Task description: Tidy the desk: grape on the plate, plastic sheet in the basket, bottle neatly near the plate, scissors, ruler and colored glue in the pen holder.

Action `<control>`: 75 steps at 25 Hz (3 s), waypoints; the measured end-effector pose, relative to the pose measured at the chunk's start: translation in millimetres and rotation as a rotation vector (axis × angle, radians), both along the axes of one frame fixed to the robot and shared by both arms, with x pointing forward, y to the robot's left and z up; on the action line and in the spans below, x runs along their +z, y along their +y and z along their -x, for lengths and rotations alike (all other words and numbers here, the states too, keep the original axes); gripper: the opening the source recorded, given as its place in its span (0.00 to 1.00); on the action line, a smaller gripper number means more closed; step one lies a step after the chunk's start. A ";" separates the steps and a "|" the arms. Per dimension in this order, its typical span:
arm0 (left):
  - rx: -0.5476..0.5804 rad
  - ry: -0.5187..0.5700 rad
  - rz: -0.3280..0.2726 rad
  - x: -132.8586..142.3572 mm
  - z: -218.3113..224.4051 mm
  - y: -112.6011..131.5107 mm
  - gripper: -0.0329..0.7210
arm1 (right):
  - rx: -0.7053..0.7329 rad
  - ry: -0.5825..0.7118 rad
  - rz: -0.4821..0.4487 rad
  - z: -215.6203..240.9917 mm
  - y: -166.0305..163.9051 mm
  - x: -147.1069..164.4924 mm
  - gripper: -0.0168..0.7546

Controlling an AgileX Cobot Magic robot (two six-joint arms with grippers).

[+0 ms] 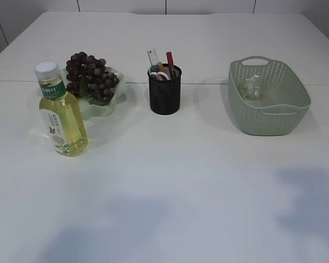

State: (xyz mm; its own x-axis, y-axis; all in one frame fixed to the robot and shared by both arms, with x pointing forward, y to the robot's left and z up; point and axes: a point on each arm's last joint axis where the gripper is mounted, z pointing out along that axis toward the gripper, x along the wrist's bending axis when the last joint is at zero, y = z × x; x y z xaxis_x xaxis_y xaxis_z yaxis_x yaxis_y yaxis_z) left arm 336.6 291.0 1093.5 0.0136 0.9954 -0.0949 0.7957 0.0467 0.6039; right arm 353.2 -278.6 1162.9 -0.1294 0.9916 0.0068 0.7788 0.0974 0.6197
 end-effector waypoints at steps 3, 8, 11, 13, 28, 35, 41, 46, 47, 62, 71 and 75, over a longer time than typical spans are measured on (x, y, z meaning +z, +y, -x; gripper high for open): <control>-0.001 -0.089 0.007 -5.3 30.1 1.8 0.55 | -0.002 -0.089 -0.020 33.8 -7.0 1.7 0.48; -0.002 -0.228 0.016 -14.3 72.1 4.5 0.55 | -0.003 -0.191 -0.040 77.8 -16.3 -9.8 0.48; -0.006 -0.285 0.018 -18.1 93.0 5.8 0.55 | -0.003 -0.242 -0.051 99.8 -20.9 -22.7 0.48; -0.007 -0.309 0.019 -21.5 103.9 6.4 0.55 | -0.003 -0.266 -0.056 111.1 -23.3 -33.2 0.48; -0.005 -0.384 0.024 -33.8 112.2 7.0 0.55 | -0.012 -0.283 -0.040 137.0 -30.4 -113.7 0.48; -0.006 -0.416 0.019 -35.4 107.3 7.1 0.53 | -0.005 -0.350 -0.016 125.9 -29.9 -118.0 0.48; -0.013 -0.414 0.001 -36.8 106.6 7.6 0.42 | -0.004 -0.355 -0.015 125.7 -29.9 -117.6 0.48; -0.012 -0.414 -0.003 -36.8 106.5 7.9 0.39 | -0.004 -0.355 -0.015 125.7 -29.9 -117.6 0.48; -0.012 -0.414 -0.003 -36.8 106.5 7.9 0.39 | -0.004 -0.355 -0.015 125.7 -29.9 -117.6 0.48; -0.013 -0.415 -0.006 -36.8 106.5 8.0 0.36 | -0.222 -0.356 0.027 127.1 -27.3 -117.6 0.48; -0.013 -0.415 -0.006 -36.8 106.5 8.0 0.36 | -0.221 -0.356 0.030 127.1 -27.5 -117.6 0.48; -0.013 -0.415 -0.006 -36.8 106.5 8.0 0.36 | -0.221 -0.356 0.030 127.1 -27.5 -117.6 0.48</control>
State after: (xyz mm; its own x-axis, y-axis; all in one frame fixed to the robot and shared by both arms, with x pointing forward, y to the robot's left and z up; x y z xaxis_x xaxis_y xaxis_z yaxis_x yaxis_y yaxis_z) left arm 230.1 299.0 1056.7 0.0617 0.9954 -0.0730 0.4855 0.0340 0.8736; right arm 226.0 -306.1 1045.3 0.0974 0.9948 -0.0291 0.5206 -0.0260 0.8534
